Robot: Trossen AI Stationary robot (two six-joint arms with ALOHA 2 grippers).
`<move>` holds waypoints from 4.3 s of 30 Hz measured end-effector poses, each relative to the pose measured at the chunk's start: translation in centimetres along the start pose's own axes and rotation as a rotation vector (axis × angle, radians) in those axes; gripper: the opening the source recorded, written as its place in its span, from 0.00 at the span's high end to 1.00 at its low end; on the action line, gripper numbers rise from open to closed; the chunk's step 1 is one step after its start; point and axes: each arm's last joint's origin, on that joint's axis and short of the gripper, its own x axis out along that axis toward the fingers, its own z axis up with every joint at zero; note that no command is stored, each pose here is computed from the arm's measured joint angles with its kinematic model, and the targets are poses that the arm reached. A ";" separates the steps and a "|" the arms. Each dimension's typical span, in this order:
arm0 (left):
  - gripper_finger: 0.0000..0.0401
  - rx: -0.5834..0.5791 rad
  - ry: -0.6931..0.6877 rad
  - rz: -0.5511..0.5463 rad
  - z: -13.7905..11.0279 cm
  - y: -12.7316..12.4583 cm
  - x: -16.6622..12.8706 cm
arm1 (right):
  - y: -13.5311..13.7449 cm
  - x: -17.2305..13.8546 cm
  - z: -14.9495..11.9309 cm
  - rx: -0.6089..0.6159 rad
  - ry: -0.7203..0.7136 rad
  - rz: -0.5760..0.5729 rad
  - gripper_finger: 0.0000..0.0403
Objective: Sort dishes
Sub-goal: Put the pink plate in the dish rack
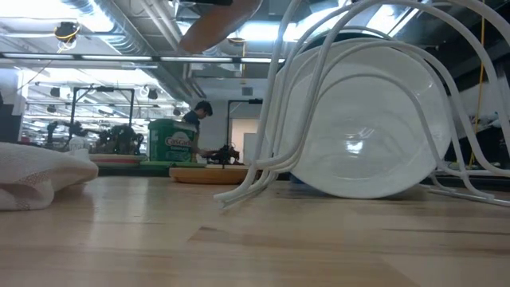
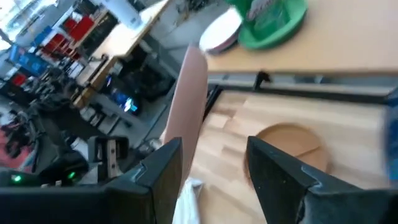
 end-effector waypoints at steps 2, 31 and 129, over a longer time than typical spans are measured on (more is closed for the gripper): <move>1.00 0.000 0.000 0.000 0.0 0.0 0.0 | 0.0 1.3 -0.3 0.023 0.042 0.022 0.54; 1.00 0.001 -0.006 -0.028 0.1 -0.6 -0.6 | 0.6 7.0 -2.8 -0.048 0.040 0.067 0.81; 0.80 -0.263 0.143 -0.140 -0.9 -2.4 -7.4 | 0.3 -11.1 -18.8 -0.835 -0.153 -0.210 0.96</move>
